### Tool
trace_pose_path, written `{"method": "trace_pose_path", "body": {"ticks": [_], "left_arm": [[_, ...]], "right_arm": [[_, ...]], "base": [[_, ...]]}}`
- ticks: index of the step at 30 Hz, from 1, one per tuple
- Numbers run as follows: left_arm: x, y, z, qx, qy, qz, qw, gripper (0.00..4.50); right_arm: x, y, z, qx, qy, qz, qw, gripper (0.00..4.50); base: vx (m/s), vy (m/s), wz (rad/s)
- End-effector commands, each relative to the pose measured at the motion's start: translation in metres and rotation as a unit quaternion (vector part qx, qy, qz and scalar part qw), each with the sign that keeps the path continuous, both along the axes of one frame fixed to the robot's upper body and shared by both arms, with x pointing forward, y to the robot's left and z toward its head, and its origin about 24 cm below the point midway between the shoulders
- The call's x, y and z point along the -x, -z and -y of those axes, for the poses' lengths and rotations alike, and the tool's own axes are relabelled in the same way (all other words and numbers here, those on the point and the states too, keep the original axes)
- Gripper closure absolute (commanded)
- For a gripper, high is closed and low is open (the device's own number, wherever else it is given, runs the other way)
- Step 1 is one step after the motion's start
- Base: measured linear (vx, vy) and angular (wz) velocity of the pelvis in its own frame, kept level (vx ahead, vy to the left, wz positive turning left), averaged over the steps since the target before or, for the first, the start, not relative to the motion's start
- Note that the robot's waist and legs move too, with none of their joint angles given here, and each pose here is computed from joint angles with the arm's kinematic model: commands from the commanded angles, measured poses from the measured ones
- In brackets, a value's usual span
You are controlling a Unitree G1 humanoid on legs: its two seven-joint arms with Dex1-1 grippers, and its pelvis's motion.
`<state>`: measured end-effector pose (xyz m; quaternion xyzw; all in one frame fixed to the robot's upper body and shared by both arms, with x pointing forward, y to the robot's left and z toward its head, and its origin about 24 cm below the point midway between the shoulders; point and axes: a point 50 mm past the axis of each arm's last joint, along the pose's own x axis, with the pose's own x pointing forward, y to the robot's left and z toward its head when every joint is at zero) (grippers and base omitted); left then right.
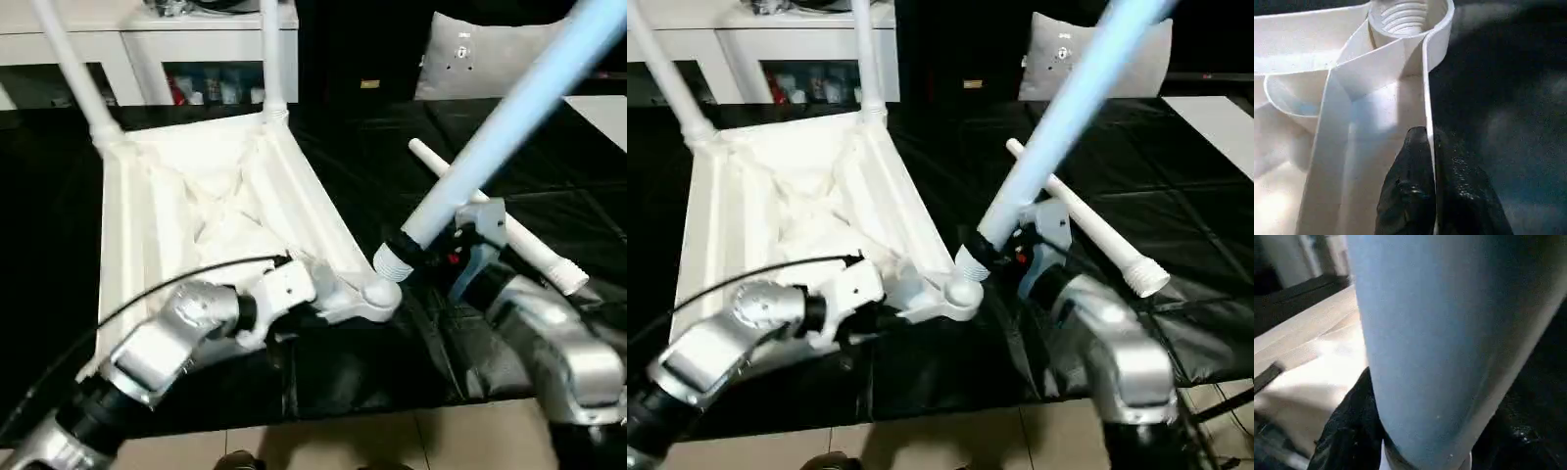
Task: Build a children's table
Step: Insert table leg to table base
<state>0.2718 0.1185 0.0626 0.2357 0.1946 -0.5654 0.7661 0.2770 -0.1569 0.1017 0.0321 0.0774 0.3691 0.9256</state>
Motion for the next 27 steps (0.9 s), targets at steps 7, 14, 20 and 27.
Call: {"method": "trace_pose_path", "body": {"ticks": [7, 14, 20, 27], "left_arm": [[-0.017, 0.003, -0.009, -0.027, 0.035, 0.015, 0.999, 4.5], [-0.023, 0.004, -0.007, -0.02, 0.048, 0.007, 0.999, 4.5], [-0.021, 0.004, -0.001, -0.011, 0.089, -0.007, 0.996, 4.5], [-0.022, 0.005, 0.002, -0.012, 0.106, -0.021, 0.994, 4.5]], "right_arm": [[-0.007, 0.003, -0.002, 0.056, -0.117, -0.063, 0.99, 2.61], [-0.014, 0.009, 0.001, 0.085, -0.143, -0.092, 0.982, 2.61], [-0.023, 0.015, 0.0, 0.085, -0.146, -0.105, 0.98, 2.61], [-0.029, 0.023, -0.001, 0.092, -0.151, -0.116, 0.977, 2.61]], "base": [[0.0, 0.0, 0.0], [0.0, 0.0, 0.0], [0.0, 0.0, 0.0], [0.0, 0.0, 0.0]]}}
